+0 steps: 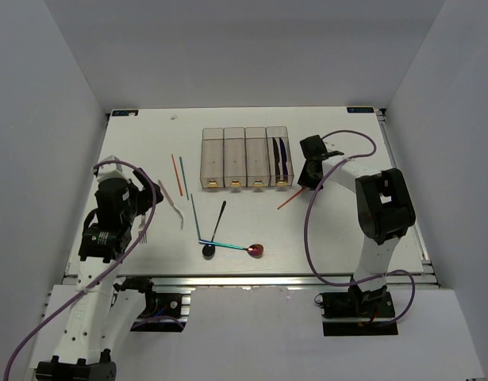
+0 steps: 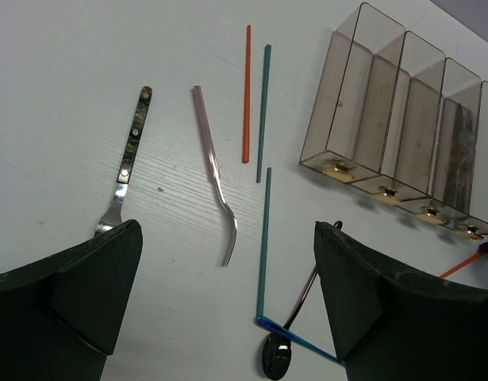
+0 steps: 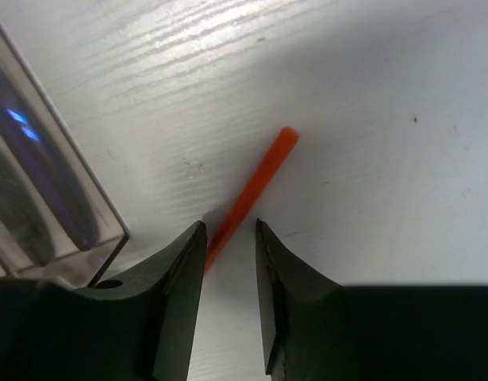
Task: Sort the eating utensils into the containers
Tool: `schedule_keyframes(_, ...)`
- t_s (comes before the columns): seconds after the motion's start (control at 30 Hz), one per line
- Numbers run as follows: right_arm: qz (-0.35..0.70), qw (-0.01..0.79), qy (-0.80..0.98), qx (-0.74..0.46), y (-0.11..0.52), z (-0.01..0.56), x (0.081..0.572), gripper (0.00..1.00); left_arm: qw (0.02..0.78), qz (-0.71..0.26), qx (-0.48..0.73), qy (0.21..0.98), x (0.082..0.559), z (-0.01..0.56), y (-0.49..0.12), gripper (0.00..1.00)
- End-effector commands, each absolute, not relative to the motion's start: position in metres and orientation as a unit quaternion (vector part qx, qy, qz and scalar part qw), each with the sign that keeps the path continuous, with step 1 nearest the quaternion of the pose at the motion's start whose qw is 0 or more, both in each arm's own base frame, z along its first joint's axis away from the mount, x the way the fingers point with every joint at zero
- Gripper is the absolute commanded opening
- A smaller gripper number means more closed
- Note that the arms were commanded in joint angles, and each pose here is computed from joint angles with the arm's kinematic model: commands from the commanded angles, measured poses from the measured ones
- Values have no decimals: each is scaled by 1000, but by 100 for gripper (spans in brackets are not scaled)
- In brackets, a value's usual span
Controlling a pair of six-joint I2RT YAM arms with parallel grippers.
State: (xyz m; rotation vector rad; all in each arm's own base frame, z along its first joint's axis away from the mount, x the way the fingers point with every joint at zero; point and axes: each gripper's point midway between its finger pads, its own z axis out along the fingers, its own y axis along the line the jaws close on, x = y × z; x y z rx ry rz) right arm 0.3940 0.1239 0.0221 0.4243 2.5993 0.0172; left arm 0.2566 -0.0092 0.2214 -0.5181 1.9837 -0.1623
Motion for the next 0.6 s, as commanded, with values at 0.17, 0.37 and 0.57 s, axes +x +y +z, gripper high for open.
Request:
schedule_keyframes(0.17,-22,237,955,174,117,1,389,21,525,-73,-213,821,256,226,-10,98)
schedule_keyframes(0.37,-21,223,959,173,115,-4,376,16,528,-74,-213,819,255,228,-10,98)
schedule_keyframes(0.57,-2,218,962,166,111,-4,360,0,529,-75,-212,818,255,228,-10,98)
